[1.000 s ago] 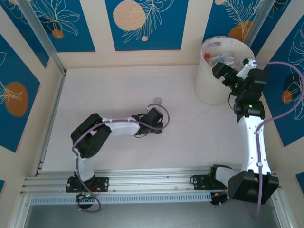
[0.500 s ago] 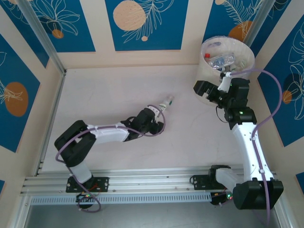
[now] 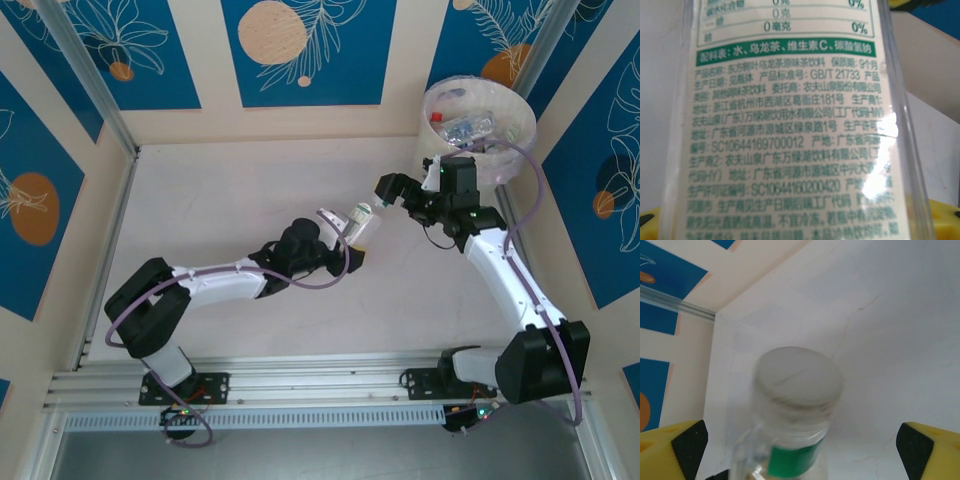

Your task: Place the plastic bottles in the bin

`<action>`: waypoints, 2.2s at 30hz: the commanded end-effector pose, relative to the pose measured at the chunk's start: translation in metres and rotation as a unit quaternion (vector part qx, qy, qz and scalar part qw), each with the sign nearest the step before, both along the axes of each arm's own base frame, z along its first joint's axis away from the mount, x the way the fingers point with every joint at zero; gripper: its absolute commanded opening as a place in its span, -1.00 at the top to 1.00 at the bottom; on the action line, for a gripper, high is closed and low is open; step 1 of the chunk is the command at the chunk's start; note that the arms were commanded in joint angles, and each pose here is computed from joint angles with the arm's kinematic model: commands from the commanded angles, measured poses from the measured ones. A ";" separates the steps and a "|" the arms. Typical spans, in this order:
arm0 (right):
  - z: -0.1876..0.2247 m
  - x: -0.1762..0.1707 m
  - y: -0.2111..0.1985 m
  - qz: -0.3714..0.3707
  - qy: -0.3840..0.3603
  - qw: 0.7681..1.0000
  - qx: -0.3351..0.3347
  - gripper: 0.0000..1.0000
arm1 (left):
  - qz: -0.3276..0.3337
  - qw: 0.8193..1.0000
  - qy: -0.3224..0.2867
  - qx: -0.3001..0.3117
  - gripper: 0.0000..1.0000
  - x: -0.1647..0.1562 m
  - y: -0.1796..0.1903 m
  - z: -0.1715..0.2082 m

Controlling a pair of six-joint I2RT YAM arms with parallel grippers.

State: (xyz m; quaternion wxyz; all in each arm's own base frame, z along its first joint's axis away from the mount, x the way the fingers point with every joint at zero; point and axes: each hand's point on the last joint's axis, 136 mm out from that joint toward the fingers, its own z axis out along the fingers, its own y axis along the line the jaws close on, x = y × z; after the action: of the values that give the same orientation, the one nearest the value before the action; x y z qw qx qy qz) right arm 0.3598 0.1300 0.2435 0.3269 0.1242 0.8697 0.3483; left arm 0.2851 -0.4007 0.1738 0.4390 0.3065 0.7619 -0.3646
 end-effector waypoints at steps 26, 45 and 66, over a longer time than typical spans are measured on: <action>0.056 0.004 -0.017 0.016 -0.113 0.993 -0.039 1.00 | -0.025 0.998 -0.038 -0.046 -1.00 -0.004 -0.011 0.038; 0.257 -0.024 -0.151 -0.265 -0.431 0.837 -0.208 1.00 | 0.182 0.982 -0.039 -0.026 -1.00 0.037 0.056 0.012; 0.183 0.087 -0.241 -0.317 -0.223 0.879 -0.278 1.00 | 0.211 0.977 -0.033 -0.022 -1.00 0.036 0.077 0.002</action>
State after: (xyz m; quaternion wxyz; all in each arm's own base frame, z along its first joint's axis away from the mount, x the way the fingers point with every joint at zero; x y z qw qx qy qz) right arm 0.4364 -0.0999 0.4555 0.6587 0.1924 0.7272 0.0148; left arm 0.3160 -0.3326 0.1615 0.5149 0.1663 0.7979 -0.2657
